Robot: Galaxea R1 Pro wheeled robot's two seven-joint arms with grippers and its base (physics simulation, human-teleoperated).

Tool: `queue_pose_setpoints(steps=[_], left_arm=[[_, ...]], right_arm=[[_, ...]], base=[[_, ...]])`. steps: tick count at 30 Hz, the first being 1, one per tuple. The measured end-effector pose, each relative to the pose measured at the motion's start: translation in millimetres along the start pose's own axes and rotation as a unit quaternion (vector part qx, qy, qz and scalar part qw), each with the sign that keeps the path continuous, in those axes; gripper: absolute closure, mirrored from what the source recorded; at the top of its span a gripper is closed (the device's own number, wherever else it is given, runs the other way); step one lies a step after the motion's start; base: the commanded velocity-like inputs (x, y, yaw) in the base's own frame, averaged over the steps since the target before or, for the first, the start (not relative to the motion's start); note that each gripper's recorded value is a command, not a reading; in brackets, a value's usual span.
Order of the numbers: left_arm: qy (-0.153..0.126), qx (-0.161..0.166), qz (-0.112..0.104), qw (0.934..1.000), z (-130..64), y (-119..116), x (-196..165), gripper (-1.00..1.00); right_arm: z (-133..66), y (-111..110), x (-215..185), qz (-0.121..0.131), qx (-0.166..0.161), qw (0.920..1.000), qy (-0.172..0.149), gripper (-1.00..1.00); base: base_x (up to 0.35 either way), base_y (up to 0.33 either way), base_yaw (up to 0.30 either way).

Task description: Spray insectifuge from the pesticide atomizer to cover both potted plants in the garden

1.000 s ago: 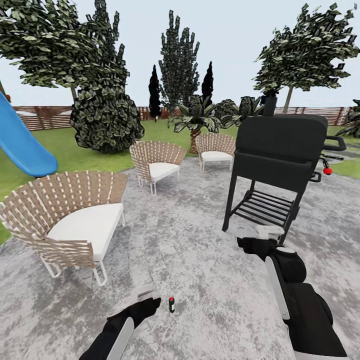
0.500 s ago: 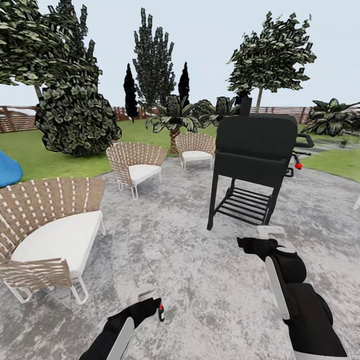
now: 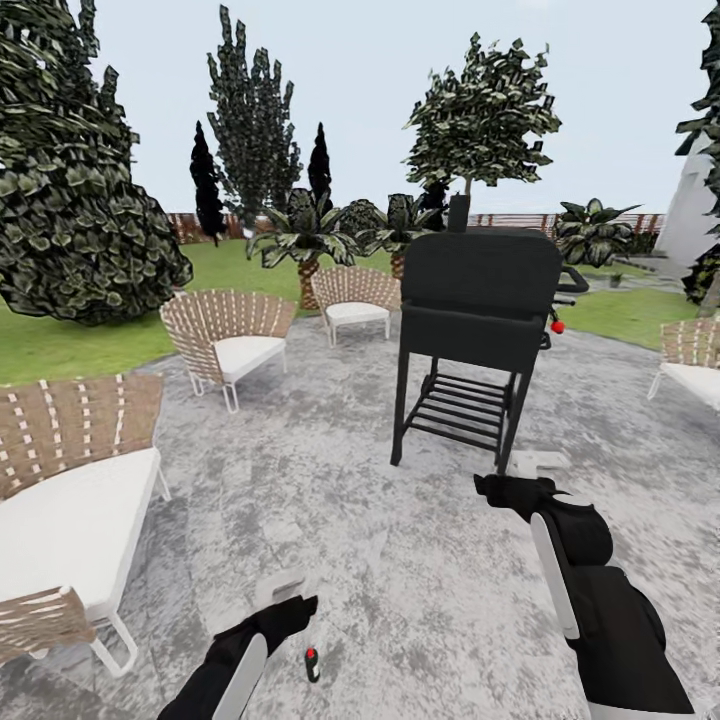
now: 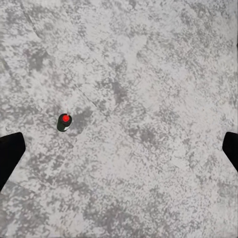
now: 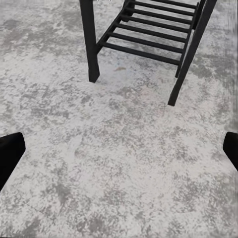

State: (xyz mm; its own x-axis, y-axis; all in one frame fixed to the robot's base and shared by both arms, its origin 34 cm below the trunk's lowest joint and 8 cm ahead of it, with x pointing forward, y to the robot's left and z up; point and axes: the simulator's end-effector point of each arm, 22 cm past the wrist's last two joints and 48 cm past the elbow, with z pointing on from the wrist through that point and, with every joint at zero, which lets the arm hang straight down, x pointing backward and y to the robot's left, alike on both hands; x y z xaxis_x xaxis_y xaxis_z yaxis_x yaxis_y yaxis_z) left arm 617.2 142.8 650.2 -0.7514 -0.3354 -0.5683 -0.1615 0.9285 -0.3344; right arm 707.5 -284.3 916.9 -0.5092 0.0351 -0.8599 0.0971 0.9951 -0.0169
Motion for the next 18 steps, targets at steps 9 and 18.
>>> queue_pose_setpoints(steps=[9,18], left_arm=[[-0.007,-0.083,0.014,0.9965,-14.4,26,-35,-1.0],[-0.024,-0.129,-0.031,0.9908,-24.3,53,-62,-1.0]], right_arm=[[0.3,0,0,0.0,0.0,1.0,0.001,-1.0],[3.5,0,7,0.0,-0.001,1.0,0.001,-1.0]], base=[[0.038,0.039,-0.277],[0.002,0.002,-0.267]])
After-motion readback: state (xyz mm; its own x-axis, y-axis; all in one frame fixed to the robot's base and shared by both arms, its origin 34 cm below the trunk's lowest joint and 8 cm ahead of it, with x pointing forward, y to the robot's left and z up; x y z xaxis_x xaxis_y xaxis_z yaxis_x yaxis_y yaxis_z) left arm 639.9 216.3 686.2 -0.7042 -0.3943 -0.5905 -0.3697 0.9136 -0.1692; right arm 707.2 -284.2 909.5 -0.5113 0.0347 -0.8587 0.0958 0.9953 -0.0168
